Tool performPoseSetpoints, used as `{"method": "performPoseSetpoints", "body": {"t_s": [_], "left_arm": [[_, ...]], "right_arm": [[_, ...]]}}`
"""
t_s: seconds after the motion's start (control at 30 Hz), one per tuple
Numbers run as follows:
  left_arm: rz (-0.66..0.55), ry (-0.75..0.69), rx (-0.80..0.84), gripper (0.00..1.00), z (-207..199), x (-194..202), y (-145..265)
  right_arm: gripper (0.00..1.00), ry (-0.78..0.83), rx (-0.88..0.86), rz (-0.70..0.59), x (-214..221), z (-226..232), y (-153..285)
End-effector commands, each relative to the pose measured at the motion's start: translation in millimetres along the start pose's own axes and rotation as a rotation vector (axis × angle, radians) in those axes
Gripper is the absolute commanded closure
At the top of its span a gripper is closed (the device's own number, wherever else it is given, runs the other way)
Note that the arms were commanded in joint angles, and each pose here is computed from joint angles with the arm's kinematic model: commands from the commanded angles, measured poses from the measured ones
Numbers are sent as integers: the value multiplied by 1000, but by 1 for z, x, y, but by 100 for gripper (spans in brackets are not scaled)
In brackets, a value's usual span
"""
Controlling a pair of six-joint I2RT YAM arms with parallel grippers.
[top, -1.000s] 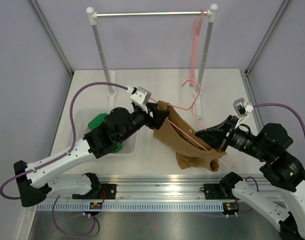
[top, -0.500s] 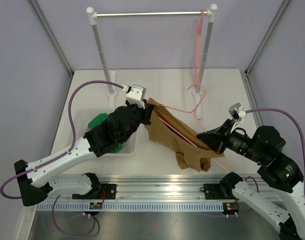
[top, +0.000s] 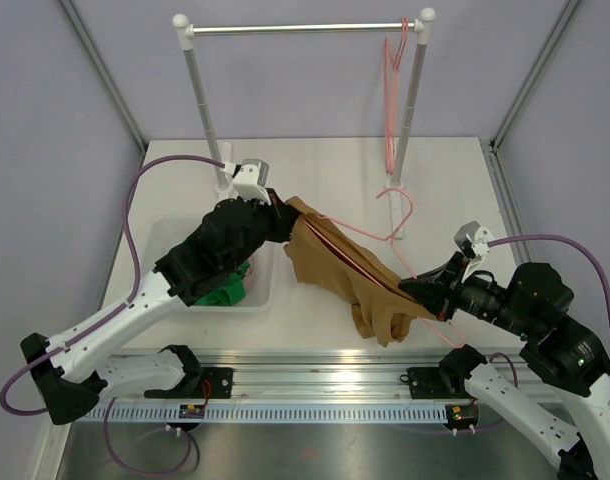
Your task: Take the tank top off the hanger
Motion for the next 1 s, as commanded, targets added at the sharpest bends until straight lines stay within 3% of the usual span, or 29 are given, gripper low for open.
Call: {"method": "performPoseSetpoints", "body": {"t_s": [0.0, 0.2, 0.33, 0.37, 0.47, 0.77, 0.8, 0.87, 0.97], "left_arm": [[-106, 54, -233, 100, 60, -35, 5], [-139, -13, 18, 100, 27, -40, 4], [-114, -76, 263, 88, -9, -26, 6], [-106, -74, 276, 89, -11, -21, 6], [-99, -40, 175, 100, 5, -20, 0], [-47, 31, -211, 97, 73, -3, -2], [-33, 30, -209, 88, 76, 2, -3], [-23, 13, -161, 88, 70, 7, -5], [-58, -6, 43, 90, 37, 4, -11]], "right_arm": [[100, 69, -76, -16, -3, 21, 27], [100, 41, -21, -76, -16, 14, 25], [100, -27, -22, -124, -26, 13, 12], [100, -28, -29, -127, -27, 13, 9], [100, -6, -38, -84, -25, 14, 6], [100, 50, 60, -36, -13, 4, 33], [100, 51, 65, -60, -16, 5, 39], [100, 48, 64, -68, -17, 6, 42], [100, 33, 26, -65, -17, 12, 38]]}}
Point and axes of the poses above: each gripper's point midway between its finger pads, its own y axis back along the fingers, its own z axis along the line the jaws close on, x = y × z, the point moved 1 cm from there along y, back along the fingers, and after that the axes turned 8 degrees about -y, right-handed, at the moved point
